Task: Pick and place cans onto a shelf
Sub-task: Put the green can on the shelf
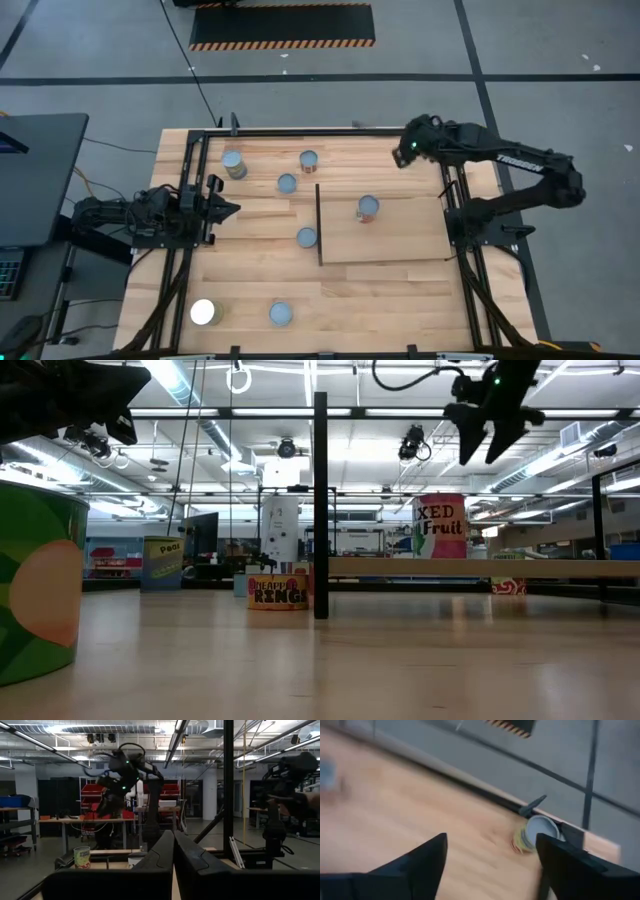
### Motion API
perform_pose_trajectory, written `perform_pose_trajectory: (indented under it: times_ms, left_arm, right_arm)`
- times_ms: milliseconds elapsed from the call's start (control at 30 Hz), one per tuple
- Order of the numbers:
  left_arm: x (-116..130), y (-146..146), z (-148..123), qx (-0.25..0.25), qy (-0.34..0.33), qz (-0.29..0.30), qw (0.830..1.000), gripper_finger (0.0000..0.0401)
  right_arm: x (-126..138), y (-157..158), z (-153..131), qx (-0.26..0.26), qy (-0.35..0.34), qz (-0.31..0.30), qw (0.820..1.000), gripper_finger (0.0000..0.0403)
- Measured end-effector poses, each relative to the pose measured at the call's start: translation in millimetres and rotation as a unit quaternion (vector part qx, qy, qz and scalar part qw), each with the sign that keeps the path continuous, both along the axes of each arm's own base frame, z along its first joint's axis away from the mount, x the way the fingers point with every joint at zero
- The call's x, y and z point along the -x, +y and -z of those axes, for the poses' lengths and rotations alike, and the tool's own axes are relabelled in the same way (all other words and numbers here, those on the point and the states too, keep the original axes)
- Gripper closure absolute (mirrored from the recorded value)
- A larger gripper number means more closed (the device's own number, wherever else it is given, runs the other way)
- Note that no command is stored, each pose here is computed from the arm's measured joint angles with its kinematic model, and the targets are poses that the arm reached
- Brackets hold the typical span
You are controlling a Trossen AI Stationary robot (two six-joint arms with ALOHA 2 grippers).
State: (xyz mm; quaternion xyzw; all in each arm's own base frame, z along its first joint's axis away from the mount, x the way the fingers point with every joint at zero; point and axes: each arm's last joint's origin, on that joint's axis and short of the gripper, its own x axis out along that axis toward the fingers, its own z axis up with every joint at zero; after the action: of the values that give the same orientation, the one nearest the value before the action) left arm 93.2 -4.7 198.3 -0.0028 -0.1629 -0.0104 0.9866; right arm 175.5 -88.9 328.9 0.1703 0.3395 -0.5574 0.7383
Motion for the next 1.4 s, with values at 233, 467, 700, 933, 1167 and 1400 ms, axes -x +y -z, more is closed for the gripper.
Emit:
perform_pose_trajectory:
  times_ms: [233, 467, 700, 933, 1167, 1400]
  left_arm:
    - [0, 0, 0, 0.000, 0.000, 0.000, 1.000, 0.0390]
    - [0, 0, 0, 0.000, 0.000, 0.000, 1.000, 0.0390]
    - [0, 0, 0, 0.000, 0.001, 0.000, 1.000, 0.0390]
    - [0, 0, 0, 0.000, 0.001, 0.000, 1.000, 0.0390]
    - [0, 0, 0, 0.000, 0.001, 0.000, 1.000, 0.0390]
    - [0, 0, 0, 0.000, 0.001, 0.000, 1.000, 0.0390]
  right_arm:
    - [0, -33, 50, 0.034, -0.141, 0.157, 0.977, 0.0037]
    - [10, -67, 90, 0.040, -0.133, 0.313, 0.940, 0.0031]
    - [11, -90, 123, 0.030, -0.126, 0.409, 0.903, 0.0032]
    - [16, -99, 142, 0.045, -0.075, 0.454, 0.887, 0.0032]
    - [16, -113, 153, 0.048, -0.068, 0.456, 0.886, 0.0032]
    - [16, -115, 155, 0.045, -0.073, 0.461, 0.883, 0.0032]
